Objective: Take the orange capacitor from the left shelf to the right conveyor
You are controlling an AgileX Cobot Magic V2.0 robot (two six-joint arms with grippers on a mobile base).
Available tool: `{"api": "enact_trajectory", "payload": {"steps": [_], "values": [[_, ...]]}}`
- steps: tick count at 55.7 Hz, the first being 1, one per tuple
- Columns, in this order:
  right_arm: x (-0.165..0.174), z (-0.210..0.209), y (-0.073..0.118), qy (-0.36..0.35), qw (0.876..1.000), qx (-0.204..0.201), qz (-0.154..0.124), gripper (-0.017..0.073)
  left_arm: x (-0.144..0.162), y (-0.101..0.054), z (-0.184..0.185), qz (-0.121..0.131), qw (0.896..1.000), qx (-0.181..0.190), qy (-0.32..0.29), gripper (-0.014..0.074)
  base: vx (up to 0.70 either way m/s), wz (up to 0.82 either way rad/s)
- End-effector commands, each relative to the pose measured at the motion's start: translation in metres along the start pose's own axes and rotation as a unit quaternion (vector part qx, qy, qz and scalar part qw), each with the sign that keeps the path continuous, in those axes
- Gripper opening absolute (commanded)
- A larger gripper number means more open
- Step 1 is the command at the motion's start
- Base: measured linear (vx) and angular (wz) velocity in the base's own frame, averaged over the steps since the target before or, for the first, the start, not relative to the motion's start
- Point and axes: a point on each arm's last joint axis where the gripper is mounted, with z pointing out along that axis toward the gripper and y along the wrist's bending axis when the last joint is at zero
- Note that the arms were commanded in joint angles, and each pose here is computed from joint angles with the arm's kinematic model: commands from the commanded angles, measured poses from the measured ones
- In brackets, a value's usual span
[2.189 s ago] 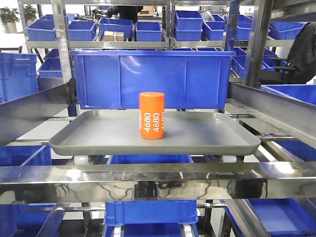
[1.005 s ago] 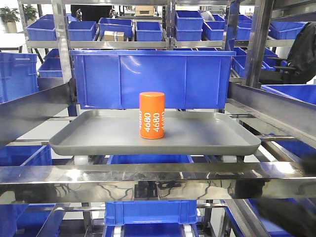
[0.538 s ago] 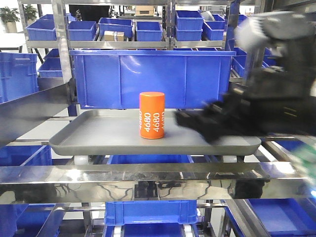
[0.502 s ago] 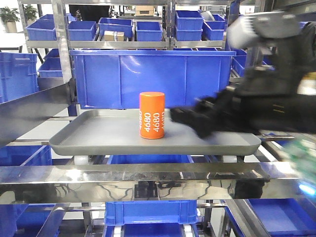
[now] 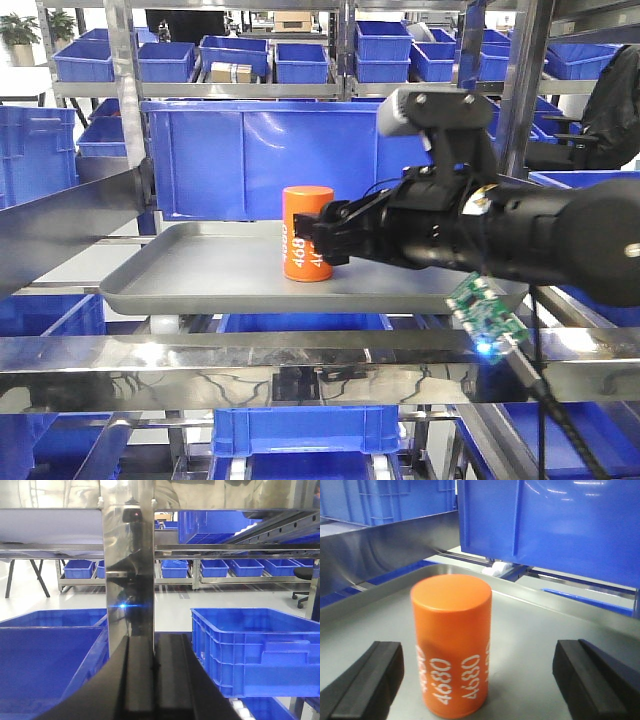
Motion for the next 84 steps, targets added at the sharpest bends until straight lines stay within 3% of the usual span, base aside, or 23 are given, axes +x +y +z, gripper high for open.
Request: {"api": "enact_trajectory", "payload": {"steps": [1, 6, 31, 38, 50, 61, 68, 78, 84], "values": [[-0.027, -0.012, 0.002, -0.075, 0.997, 0.006, 0.0, 0.0638, 0.003, 0.0, 0.0, -0.002, 1.0, 0.001, -0.03, -0.0006, 0.0, 0.0], [-0.03, -0.005, 0.003, -0.073, 0.997, -0.002, 0.013, 0.0638, 0.003, 0.0, 0.0, -0.002, 1.0, 0.001, -0.03, -0.0006, 0.0, 0.0], [-0.031, 0.033, 0.002, -0.063, 0.998, -0.02, 0.018, 0.0602, 0.003, 0.0, 0.0, -0.002, 1.0, 0.001, -0.03, -0.0006, 0.0, 0.0], [-0.03, 0.034, 0.002, -0.062, 0.998, -0.021, 0.02, 0.054, 0.003, 0.0, 0.0, -0.002, 1.0, 0.001, -0.03, -0.0006, 0.0, 0.0], [-0.03, 0.034, 0.002, -0.06, 0.998, -0.022, 0.023, 0.0356, 0.003, 0.0, 0.0, -0.002, 1.0, 0.001, -0.03, -0.0006, 0.0, 0.0], [-0.03, 0.033, 0.002, -0.06, 0.998, -0.023, 0.022, 0.0324, 0.003, 0.0, 0.0, -0.002, 1.0, 0.001, -0.03, -0.0006, 0.0, 0.0], [-0.037, 0.021, 0.004, -0.067, 0.997, -0.022, 0.004, 0.0324, 0.003, 0.0, 0.0, -0.002, 1.0, 0.001, -0.03, -0.0006, 0.0, 0.0], [-0.059, -0.023, 0.011, -0.092, 0.995, -0.02, -0.043, 0.0324, 0.003, 0.0, 0.0, -0.002, 1.0, 0.001, -0.03, -0.0006, 0.0, 0.0], [-0.072, -0.057, 0.017, -0.11, 0.992, -0.028, -0.052, 0.0324, 0.003, 0.0, 0.0, -0.002, 1.0, 0.001, -0.03, -0.0006, 0.0, 0.0]]}}
